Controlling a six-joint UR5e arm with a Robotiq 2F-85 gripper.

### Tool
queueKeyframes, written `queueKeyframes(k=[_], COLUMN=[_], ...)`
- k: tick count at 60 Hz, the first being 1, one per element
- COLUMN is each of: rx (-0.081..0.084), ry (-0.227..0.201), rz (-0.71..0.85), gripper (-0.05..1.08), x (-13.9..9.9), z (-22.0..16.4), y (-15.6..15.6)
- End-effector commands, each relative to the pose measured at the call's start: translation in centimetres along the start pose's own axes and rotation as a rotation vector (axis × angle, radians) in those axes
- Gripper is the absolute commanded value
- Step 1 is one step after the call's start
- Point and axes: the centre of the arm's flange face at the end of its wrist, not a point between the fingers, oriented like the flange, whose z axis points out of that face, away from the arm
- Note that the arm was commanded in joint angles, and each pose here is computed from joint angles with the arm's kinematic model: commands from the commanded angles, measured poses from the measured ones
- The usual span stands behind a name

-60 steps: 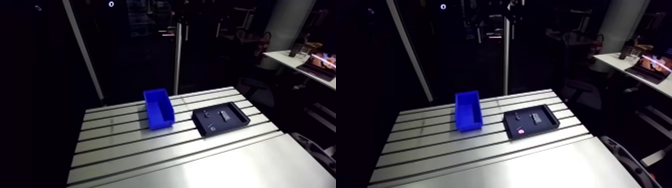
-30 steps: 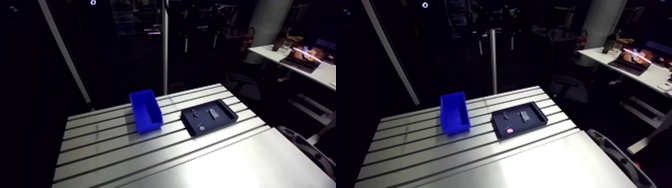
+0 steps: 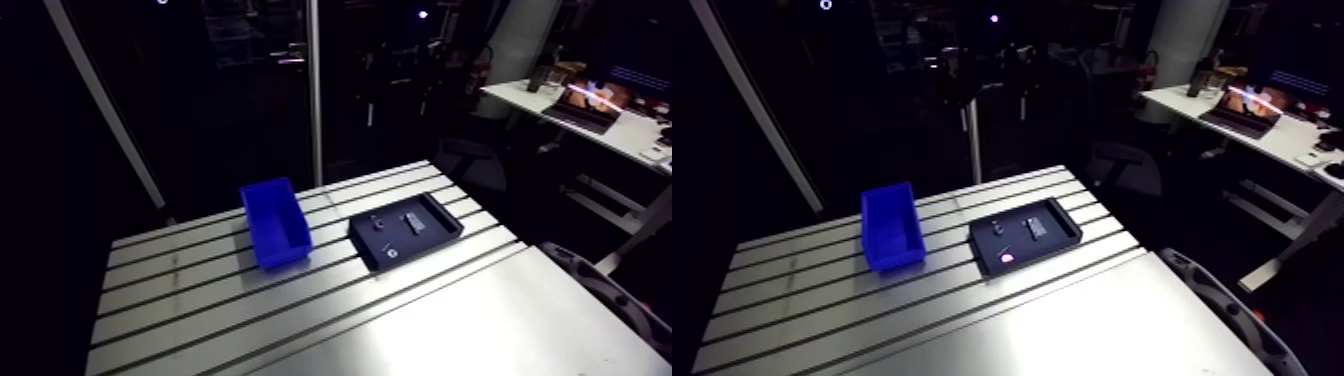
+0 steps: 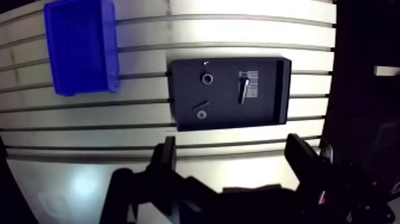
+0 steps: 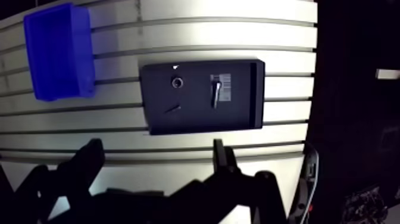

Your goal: Pick up the M10 bolt from the tray and put it into the blue bin.

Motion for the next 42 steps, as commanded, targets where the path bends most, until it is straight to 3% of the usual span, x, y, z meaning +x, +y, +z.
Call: queueKeyframes(k=[1, 42], rx=[0.004, 0.024], ry=[-0.008, -0.043], rz=[0.004, 0.050], gripper=[0.01, 0.01], x=[-0.3, -0.9], z=[2.8, 11.1], y=[1.8, 5.0])
